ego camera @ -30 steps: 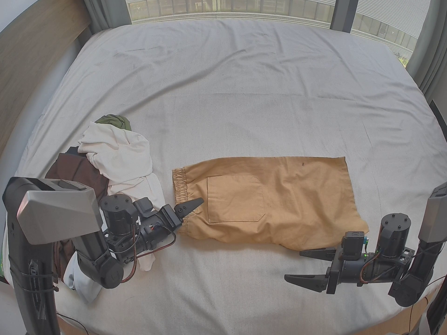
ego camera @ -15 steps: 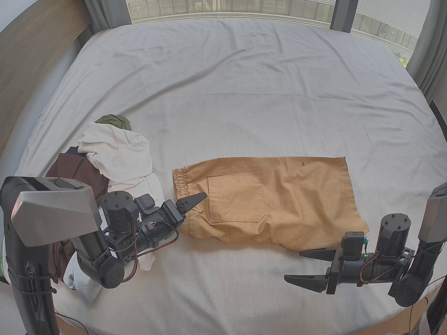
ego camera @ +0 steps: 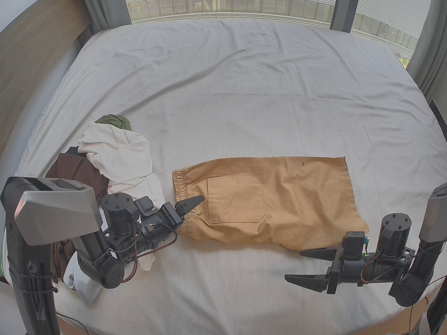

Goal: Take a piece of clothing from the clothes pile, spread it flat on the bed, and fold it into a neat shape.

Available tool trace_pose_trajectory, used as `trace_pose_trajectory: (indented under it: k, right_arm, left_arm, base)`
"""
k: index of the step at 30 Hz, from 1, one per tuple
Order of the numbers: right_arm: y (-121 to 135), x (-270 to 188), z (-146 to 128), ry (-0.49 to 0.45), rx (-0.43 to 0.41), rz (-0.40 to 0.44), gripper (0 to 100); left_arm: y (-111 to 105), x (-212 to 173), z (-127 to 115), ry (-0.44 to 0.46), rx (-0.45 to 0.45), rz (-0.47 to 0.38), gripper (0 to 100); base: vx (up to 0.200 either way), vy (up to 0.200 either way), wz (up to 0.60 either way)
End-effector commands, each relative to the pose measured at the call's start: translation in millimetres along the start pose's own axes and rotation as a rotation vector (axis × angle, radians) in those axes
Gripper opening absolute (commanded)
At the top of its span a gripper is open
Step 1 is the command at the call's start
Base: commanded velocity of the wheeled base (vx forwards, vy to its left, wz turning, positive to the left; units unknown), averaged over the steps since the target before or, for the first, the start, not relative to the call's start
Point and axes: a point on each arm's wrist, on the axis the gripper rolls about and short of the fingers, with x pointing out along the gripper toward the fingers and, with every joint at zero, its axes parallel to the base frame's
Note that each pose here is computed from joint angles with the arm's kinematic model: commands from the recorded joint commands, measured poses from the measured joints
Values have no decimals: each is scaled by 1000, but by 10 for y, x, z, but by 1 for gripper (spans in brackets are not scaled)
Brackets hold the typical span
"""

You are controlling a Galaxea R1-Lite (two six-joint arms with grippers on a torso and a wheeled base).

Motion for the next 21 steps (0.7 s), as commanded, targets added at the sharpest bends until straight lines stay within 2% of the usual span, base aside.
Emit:
trace_pose_trajectory:
  k: [1,12,18,19,21]
  right_arm:
    - [-2,-3,1,-1,1,0,100]
    - [-5,1,1,-1,1,0,100]
    - [-5,1,1,-1,1,0,100]
    - [-5,1,1,-1,1,0,100]
    - [-5,1,1,-1,1,0,100]
  left_arm:
    - [54,61,-40,11,7,5,100]
    - [72,183,-46,3,22,-21,100]
    - [137,206,-69,-9,16,5,100]
    - [147,208,-75,-11,16,11,0]
    - [166,209,-70,-20,15,19,0]
  base:
    - [0,0,0]
    - [0,0,0]
    - [0,0,0]
    - [0,0,0]
    - [0,0,0]
